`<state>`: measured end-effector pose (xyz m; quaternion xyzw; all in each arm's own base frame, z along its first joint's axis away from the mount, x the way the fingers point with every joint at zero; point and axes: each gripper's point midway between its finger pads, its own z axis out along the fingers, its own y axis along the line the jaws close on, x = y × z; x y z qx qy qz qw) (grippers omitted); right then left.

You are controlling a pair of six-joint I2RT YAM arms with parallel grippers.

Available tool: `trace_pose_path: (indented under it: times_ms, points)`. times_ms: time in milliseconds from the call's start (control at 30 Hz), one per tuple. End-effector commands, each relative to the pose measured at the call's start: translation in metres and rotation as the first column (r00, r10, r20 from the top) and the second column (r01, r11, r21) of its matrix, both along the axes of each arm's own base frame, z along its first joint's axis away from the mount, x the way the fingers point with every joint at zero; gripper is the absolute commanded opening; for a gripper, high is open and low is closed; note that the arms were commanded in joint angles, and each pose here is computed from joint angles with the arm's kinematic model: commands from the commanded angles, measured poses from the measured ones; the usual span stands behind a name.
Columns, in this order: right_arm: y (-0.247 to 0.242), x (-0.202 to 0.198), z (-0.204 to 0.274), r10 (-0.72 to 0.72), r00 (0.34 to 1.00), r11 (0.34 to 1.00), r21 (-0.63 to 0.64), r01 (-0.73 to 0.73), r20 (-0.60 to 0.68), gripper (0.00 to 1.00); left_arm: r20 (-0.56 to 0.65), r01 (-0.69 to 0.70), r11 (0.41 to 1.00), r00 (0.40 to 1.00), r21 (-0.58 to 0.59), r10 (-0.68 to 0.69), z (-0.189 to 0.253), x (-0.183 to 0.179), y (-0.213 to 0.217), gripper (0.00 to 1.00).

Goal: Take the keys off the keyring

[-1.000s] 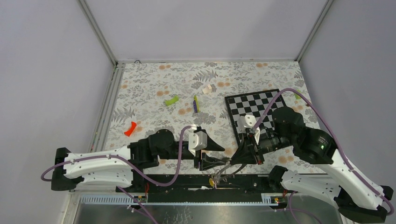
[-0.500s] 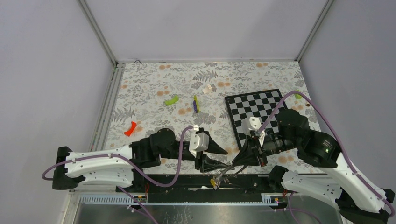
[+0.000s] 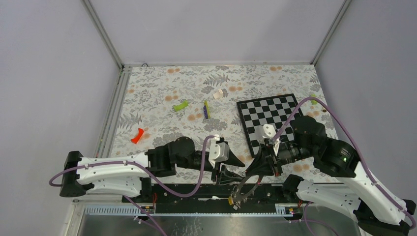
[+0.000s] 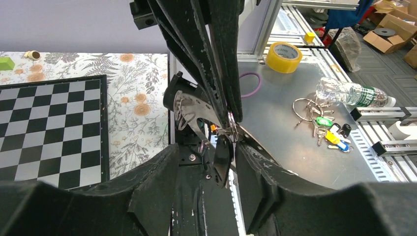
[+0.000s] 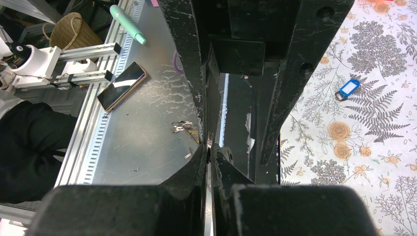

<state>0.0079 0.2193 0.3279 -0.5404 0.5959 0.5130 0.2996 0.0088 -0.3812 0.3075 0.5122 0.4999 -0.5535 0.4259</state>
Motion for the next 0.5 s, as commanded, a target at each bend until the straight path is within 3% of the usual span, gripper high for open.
trace_pose_path:
  times_ms: [0,200,467]
  points:
    - [0.004,0.001,0.004,0.011,1.0,0.999,0.032,-0.011,0.02,0.0,0.011,0.062,0.986,0.998,-0.152,-0.061,0.049,-0.014,-0.003,0.51]
    - [0.004,0.004,-0.002,-0.004,1.0,1.0,0.018,0.004,0.025,0.0,0.003,0.094,0.977,0.995,-0.193,-0.095,0.057,-0.022,-0.002,0.56]
    - [0.004,0.004,0.003,-0.005,0.999,0.999,0.034,0.004,0.032,0.0,-0.014,0.092,0.982,0.995,-0.167,-0.096,0.044,-0.025,-0.006,0.56]
